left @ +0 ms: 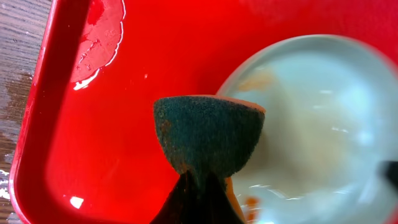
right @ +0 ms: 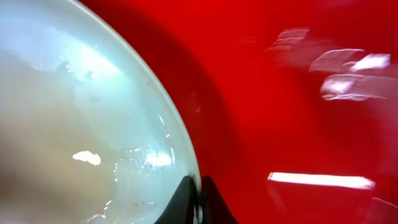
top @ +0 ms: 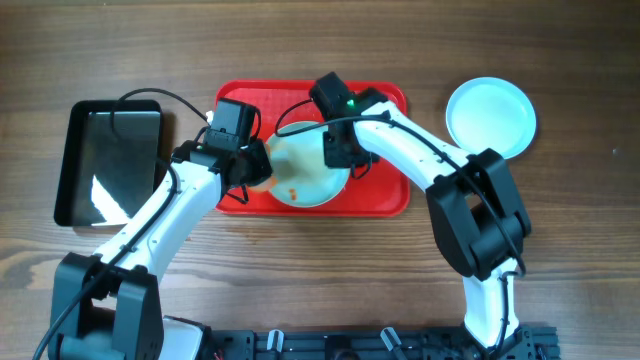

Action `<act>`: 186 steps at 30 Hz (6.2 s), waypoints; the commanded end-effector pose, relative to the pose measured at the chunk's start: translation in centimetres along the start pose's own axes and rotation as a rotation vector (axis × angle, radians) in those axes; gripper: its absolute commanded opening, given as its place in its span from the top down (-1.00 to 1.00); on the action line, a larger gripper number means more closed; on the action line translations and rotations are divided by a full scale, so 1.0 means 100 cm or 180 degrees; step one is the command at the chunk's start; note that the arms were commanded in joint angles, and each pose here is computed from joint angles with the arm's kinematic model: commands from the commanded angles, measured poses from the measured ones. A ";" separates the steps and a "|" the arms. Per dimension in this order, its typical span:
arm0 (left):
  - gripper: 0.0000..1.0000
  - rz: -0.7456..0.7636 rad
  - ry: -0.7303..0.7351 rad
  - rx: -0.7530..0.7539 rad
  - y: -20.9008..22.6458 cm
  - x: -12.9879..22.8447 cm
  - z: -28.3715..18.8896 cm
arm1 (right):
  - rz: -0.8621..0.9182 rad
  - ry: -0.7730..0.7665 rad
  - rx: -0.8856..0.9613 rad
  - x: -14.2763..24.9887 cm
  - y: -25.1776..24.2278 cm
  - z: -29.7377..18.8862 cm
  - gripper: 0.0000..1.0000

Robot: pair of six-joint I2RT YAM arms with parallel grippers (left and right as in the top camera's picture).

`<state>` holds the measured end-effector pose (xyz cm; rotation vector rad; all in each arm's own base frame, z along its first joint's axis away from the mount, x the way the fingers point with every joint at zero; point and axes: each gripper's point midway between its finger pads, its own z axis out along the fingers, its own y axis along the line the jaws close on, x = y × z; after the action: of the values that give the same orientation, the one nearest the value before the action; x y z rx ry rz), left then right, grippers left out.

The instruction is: Clean dirty plates on tray and stack at the side

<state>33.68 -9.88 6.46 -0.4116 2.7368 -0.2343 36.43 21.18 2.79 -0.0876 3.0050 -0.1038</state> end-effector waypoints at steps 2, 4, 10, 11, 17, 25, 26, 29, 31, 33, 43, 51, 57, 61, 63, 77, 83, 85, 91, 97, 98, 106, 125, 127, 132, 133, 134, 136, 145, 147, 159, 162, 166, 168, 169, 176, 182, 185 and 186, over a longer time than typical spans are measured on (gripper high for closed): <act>0.92 0.0037 -0.0040 -0.0027 0.002 -0.003 0.002 | 0.0091 -0.0871 0.1180 -0.054 -0.066 -0.073 0.91; 0.92 0.0037 -0.0041 -0.0026 0.002 -0.003 0.002 | 0.0076 -0.0968 0.1422 -0.058 -0.079 -0.090 0.91; 0.92 0.0037 -0.0041 -0.0028 0.002 -0.003 0.002 | -0.0162 -0.1179 0.2094 -0.059 -0.097 -0.120 0.92; 0.92 0.0037 -0.0042 -0.0027 0.002 -0.003 0.002 | -0.0219 -0.1256 0.2251 -0.060 -0.099 -0.127 0.92; 0.92 0.0037 -0.0043 -0.0026 0.002 -0.003 0.002 | -0.0588 -0.1736 0.2869 -0.058 -0.079 -0.166 0.92; 0.92 0.0038 -0.0040 -0.0028 0.002 -0.003 0.002 | -0.0432 -0.1902 0.2590 -0.050 -0.054 -0.163 0.91; 0.92 0.0037 -0.0040 -0.0028 0.002 -0.003 0.002 | -0.0383 -0.1804 0.2409 -0.049 -0.050 -0.153 0.91; 0.92 0.0038 -0.0039 -0.0029 0.002 -0.003 0.002 | -0.0169 -0.1375 0.1699 -0.044 -0.039 -0.118 0.91; 0.92 0.0038 -0.0039 -0.0029 0.002 -0.003 0.002 | 0.0086 -0.0926 0.0998 -0.042 -0.032 -0.090 0.91; 0.92 0.0038 -0.0040 -0.0028 0.002 -0.003 0.002 | 0.0221 -0.0677 0.0569 -0.039 -0.025 -0.076 0.91; 0.92 0.0038 -0.0034 -0.0015 0.002 -0.002 0.002 | 0.0780 -0.0080 -0.0428 -0.001 0.005 0.017 0.91; 0.92 -0.0047 0.0040 0.0527 -0.032 -0.002 -0.001 | 0.1409 -0.0008 -0.0847 0.028 0.027 0.062 0.92; 0.92 0.0178 -0.0013 0.0690 -0.064 0.005 0.010 | 0.1421 -0.0106 -0.0928 0.034 0.046 0.064 0.91; 0.92 0.0221 -0.0060 0.0668 -0.069 0.003 0.028 | 0.1385 -0.0128 -0.0910 0.035 0.048 0.063 0.91; 0.92 0.0194 -0.0112 0.0517 -0.060 -0.001 0.037 | 0.1378 -0.0127 -0.0879 0.036 0.046 0.064 0.91; 0.92 0.0190 -0.0247 -0.0053 -0.028 -0.005 0.053 | 0.1389 -0.0131 -0.0882 0.036 0.046 0.064 0.91; 0.92 0.0321 -0.0214 -0.0514 0.002 -0.001 0.067 | 0.1307 -0.0141 -0.0877 0.036 0.046 0.064 0.91; 0.92 0.0357 -0.0353 -0.0947 0.026 -0.007 0.061 | 0.1309 -0.0142 -0.0878 0.036 0.046 0.064 0.91; 0.92 0.0769 -0.0888 -0.1847 0.063 -0.042 0.035 | 0.1308 -0.0143 -0.0877 0.036 0.046 0.064 0.91; 0.92 0.0693 -0.1425 -0.2396 0.078 -0.069 0.006 | 0.1309 -0.0152 -0.0886 0.035 0.046 0.064 0.91; 0.92 0.0688 -0.1435 -0.2388 0.078 -0.070 0.005 | 0.1310 -0.0153 -0.0884 0.035 0.046 0.064 0.91; 0.92 0.0622 -0.1356 -0.1609 0.033 -0.060 0.007 | 0.1312 -0.0167 -0.0885 0.034 0.046 0.064 0.91; 0.92 0.0303 -0.0250 0.0149 -0.050 0.001 0.045 | 0.1309 -0.0164 -0.0884 0.034 0.046 0.064 0.91; 0.92 0.0312 -0.0130 0.0111 -0.047 0.010 0.058 | 0.1310 -0.0166 -0.0885 0.034 0.046 0.064 0.91; 0.92 0.0294 -0.0187 -0.0258 -0.019 0.004 0.073 | 0.1301 -0.0167 -0.0882 0.034 0.046 0.064 0.91; 0.92 0.0283 -0.0255 -0.0403 -0.007 -0.003 0.072 | 0.1284 -0.0168 -0.0882 0.034 0.046 0.064 0.91; 0.92 0.0339 -0.0292 -0.0498 0.001 -0.007 0.071 | 0.1284 -0.0165 -0.0879 0.035 0.046 0.064 0.91; 0.92 0.0408 -0.0358 -0.0719 0.020 -0.016 0.069 | 0.1285 -0.0164 -0.0879 0.035 0.046 0.064 0.91; 0.92 0.0305 -0.0757 -0.1589 0.092 -0.058 0.048 | 0.1288 -0.0170 -0.0886 0.034 0.046 0.064 0.91; 0.92 0.0264 -0.0866 -0.1535 0.088 -0.065 0.044 | 0.1287 -0.0171 -0.0887 0.034 0.046 0.063 0.92; 0.92 0.0013 -0.1113 -0.0564 0.038 -0.076 -0.032 | 0.1058 -0.0441 -0.0827 0.015 0.036 0.042 0.91; 0.92 0.0037 -0.0677 -0.0192 0.021 -0.050 -0.021 | 0.0905 -0.0823 -0.0600 -0.010 0.014 0.008 0.92; 0.92 -0.0152 -0.0311 -0.0033 0.015 -0.027 -0.010 | 0.0366 -0.1487 -0.0269 -0.040 -0.016 -0.059 0.91; 0.92 -0.0147 -0.0191 0.0058 0.010 -0.020 -0.008 | 0.0178 -0.1912 0.0035 -0.053 -0.038 -0.102 0.91; 0.92 -0.0145 -0.0172 0.0078 0.009 -0.019 -0.008 | 0.0169 -0.2128 0.0234 -0.057 -0.053 -0.126 0.91; 0.92 -0.0147 -0.0109 0.0060 0.011 -0.014 -0.007 | 0.0041 -0.2770 0.0942 -0.059 -0.104 -0.211 0.92; 0.92 -0.0146 -0.0107 0.0061 0.011 -0.014 -0.007 | -0.0402 -0.2798 0.1342 -0.064 -0.111 -0.221 0.91; 0.92 -0.0149 -0.0109 0.0064 0.011 -0.014 -0.007 | -0.0609 -0.2754 0.1422 -0.065 -0.106 -0.218 0.91; 0.92 -0.0198 -0.0108 0.0064 0.011 -0.014 -0.007 | -0.0766 -0.2725 0.1524 -0.065 -0.102 -0.216 0.91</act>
<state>34.64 -8.15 7.80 -0.4574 2.6764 -0.2505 40.30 12.45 25.00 -0.2180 2.0815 -0.5050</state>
